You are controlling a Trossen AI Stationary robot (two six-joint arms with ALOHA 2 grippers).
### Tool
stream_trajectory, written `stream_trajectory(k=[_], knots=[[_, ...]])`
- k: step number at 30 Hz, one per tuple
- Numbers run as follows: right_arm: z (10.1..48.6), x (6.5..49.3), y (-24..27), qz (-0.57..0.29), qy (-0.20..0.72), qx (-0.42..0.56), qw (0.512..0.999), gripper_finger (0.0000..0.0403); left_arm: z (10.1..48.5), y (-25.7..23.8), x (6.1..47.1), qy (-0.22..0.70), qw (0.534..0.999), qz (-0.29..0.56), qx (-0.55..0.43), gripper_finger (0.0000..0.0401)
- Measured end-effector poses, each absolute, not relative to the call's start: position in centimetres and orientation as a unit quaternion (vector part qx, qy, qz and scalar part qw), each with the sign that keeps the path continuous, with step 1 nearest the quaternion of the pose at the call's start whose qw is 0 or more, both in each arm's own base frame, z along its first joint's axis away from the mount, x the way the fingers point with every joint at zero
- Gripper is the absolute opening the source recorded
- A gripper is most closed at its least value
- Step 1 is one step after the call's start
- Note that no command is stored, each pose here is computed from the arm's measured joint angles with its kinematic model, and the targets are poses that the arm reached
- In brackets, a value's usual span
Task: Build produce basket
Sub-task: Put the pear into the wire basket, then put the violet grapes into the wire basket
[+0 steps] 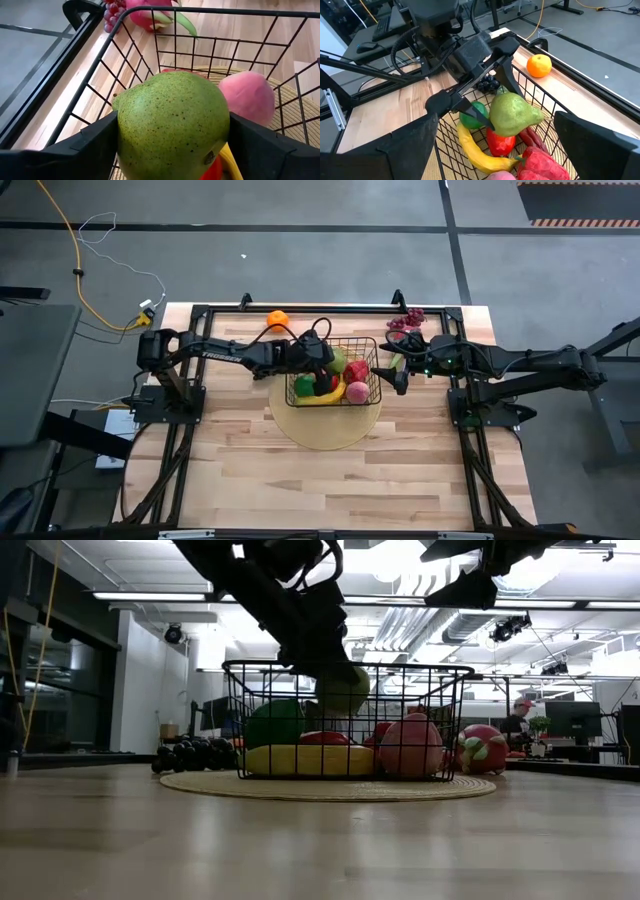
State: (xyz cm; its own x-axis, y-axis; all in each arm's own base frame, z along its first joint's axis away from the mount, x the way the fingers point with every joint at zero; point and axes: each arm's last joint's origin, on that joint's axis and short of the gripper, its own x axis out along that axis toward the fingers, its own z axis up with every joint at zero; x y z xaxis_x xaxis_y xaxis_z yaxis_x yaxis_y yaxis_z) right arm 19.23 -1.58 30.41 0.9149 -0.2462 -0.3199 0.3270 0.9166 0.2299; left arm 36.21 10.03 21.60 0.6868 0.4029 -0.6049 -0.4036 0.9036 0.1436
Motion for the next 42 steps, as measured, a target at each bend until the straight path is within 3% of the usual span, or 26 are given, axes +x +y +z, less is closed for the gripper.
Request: stream_trajectory(k=[13,19,24,29,33,38,42], knots=[[30.4,19.2,-1.6,-0.148,0.144,0.141,0.968,0.0387,21.5,10.1,36.1,0.337,0.916,0.22,0.005,0.0356],[30.4,19.2,-1.6,-0.148,0.144,0.141,0.968,0.0387,21.3,10.0,35.9,0.351,0.909,0.224,-0.003,0.0395],[30.4,19.2,-1.6,-0.148,0.144,0.141,0.968,0.0387,21.7,10.1,35.7,0.36,0.903,0.232,-0.021,0.0398],[30.4,19.2,-1.6,-0.148,0.144,0.141,0.968,0.0387,24.3,10.5,36.1,0.39,0.892,0.227,-0.011,0.0399],[30.4,19.2,-1.6,-0.148,0.144,0.14,0.968,0.0387,27.6,10.0,35.9,0.416,0.896,0.154,-0.025,0.0399],[30.4,19.2,-1.6,-0.148,0.144,0.137,0.969,0.0387,31.6,8.6,34.1,0.375,0.918,0.093,-0.088,0.0399],[30.3,19.2,-1.6,-0.148,0.149,0.137,0.968,0.0387,34.7,7.3,31.1,0.293,0.947,0.097,-0.089,0.0398]])
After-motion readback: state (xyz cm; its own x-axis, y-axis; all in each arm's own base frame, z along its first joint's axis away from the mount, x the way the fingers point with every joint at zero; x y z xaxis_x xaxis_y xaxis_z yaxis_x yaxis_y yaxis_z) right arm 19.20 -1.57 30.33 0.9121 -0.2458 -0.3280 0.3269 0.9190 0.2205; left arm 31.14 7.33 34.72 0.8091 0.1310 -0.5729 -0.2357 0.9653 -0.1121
